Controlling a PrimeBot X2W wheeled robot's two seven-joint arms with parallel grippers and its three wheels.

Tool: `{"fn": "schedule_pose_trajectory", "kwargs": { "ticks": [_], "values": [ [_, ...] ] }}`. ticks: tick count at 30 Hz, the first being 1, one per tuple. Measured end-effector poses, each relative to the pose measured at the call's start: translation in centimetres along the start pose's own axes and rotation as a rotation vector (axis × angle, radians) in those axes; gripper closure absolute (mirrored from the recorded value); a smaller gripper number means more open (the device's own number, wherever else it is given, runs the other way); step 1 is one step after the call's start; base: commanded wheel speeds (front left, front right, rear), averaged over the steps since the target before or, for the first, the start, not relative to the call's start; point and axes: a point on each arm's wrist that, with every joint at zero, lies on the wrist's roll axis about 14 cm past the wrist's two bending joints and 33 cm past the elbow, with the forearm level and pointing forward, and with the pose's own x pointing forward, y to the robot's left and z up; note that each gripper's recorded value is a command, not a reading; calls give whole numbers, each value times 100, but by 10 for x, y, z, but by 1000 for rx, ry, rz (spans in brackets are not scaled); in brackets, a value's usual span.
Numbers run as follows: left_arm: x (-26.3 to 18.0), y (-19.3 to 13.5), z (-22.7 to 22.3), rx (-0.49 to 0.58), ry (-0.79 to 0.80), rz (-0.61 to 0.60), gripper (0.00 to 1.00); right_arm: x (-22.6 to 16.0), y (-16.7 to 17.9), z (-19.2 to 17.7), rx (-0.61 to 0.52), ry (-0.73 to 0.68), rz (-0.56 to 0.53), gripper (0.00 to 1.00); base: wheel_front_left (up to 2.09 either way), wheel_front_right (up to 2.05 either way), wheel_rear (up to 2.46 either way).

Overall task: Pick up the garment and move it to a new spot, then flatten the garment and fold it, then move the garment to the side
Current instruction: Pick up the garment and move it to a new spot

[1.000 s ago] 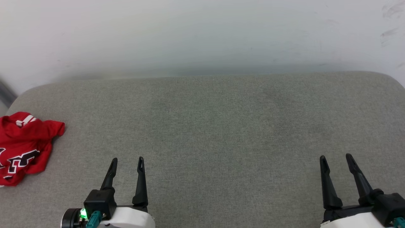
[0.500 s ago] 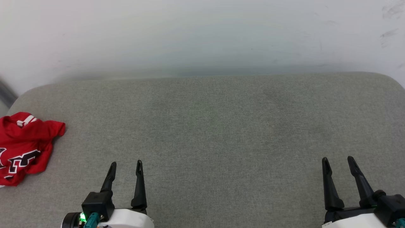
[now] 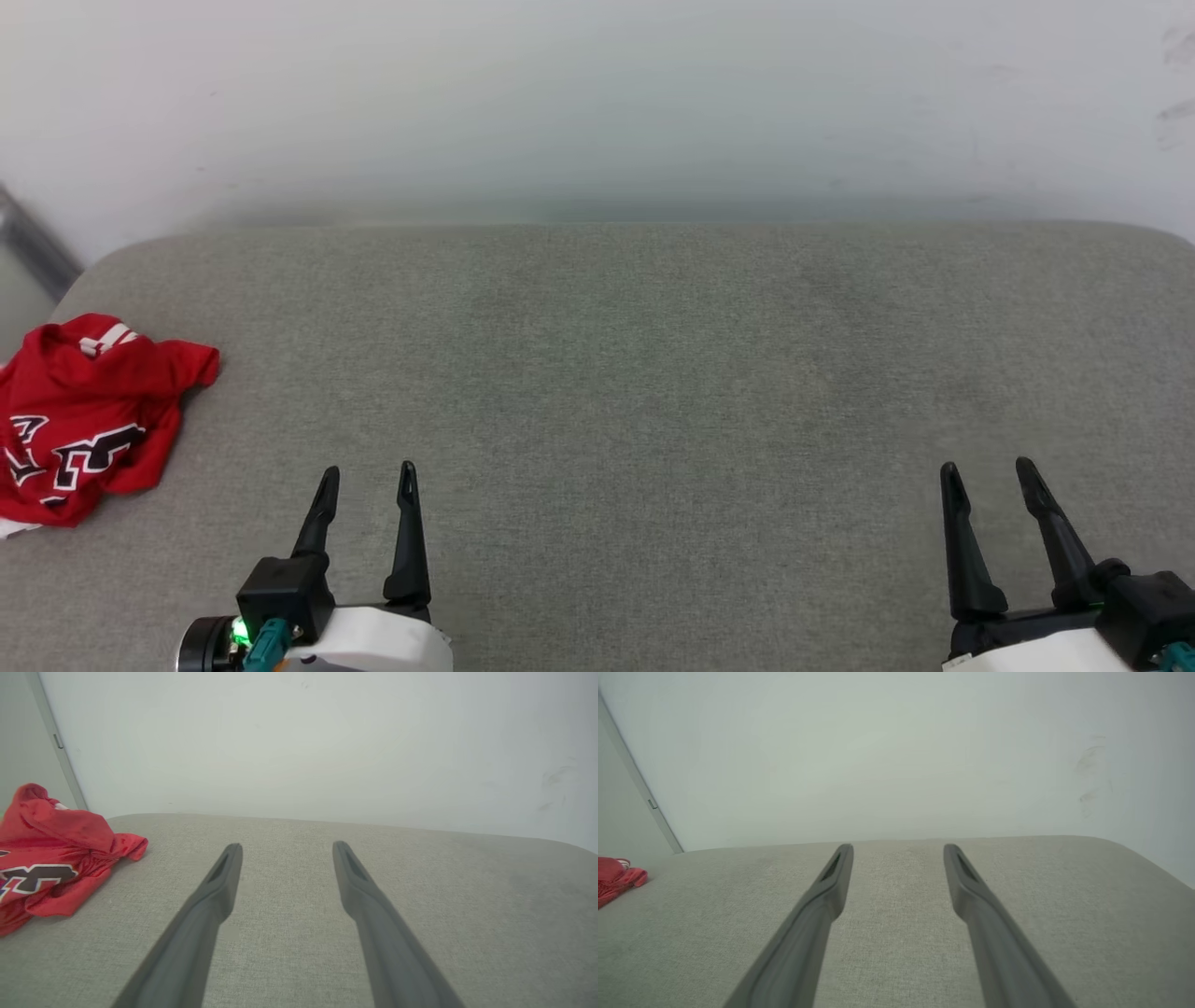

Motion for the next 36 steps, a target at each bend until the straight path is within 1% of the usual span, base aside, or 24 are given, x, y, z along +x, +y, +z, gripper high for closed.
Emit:
{"fn": "schedule_pose_trajectory", "kwargs": {
  "ticks": [6, 13, 25, 36],
  "values": [
    [-4, 18, 6, 12, -16, 62, 0, 10, 17, -1, -2, -2, 57, 0, 0, 0, 0],
    [-17, 51, 14, 28, -33, 171, 0, 26, 44, -5, -5, 1, 147, 0, 0, 0, 0],
    [-57, 107, 23, 51, -42, 375, 0, 48, 105, -17, -2, 17, 333, 0, 0, 0, 0],
    [-99, 148, 30, 64, -47, 554, 0, 58, 156, -26, 10, 24, 486, 0, 0, 0, 0]
  ]
}}
